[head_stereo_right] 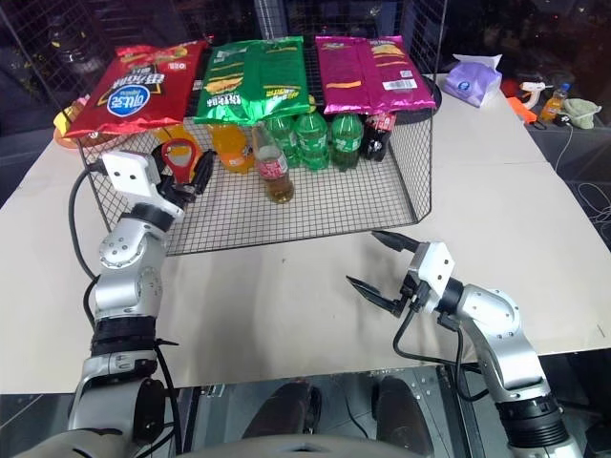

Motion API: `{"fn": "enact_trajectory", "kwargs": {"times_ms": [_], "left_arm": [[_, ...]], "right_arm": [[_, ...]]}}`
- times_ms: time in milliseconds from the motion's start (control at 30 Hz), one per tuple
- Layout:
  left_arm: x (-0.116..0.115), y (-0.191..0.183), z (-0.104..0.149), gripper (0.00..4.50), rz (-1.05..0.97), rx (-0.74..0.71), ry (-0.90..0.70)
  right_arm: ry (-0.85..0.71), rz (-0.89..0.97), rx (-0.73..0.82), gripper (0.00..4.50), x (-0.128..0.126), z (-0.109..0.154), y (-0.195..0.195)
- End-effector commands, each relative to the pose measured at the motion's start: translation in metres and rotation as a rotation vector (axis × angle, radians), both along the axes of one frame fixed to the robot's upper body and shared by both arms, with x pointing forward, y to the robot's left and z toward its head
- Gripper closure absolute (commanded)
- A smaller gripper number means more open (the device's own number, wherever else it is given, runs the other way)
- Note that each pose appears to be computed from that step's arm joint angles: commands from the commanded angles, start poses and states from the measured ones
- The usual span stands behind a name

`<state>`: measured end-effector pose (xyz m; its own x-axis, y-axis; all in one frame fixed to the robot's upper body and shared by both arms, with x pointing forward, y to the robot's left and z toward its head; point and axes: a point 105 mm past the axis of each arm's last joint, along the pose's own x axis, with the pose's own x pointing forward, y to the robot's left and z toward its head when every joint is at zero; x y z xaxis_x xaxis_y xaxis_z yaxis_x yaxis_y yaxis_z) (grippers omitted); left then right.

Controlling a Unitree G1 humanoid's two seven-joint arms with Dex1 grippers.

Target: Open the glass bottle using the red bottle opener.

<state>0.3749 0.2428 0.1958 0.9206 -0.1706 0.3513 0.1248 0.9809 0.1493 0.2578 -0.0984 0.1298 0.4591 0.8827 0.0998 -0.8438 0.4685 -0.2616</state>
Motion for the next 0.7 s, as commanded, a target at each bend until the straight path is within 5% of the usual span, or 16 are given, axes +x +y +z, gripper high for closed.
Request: {"fn": "enact_trajectory", "kwargs": {"times_ms": [33,167,700], "left_arm": [[-0.001,-0.002,0.012,2.79,-0.007,0.010,-0.051],[-0.001,-0.002,0.010,4.39,-0.008,0.007,-0.044],[-0.012,-0.015,0.032,4.39,-0.185,-0.218,-0.107]], "right_arm": [[-0.035,0.008,0.005,0.00,-0.003,0.005,0.000],[-0.036,0.007,0.000,0.00,-0.003,0.005,0.000],[-0.040,0.002,-0.008,0.00,-0.001,0.002,0.000]]}}
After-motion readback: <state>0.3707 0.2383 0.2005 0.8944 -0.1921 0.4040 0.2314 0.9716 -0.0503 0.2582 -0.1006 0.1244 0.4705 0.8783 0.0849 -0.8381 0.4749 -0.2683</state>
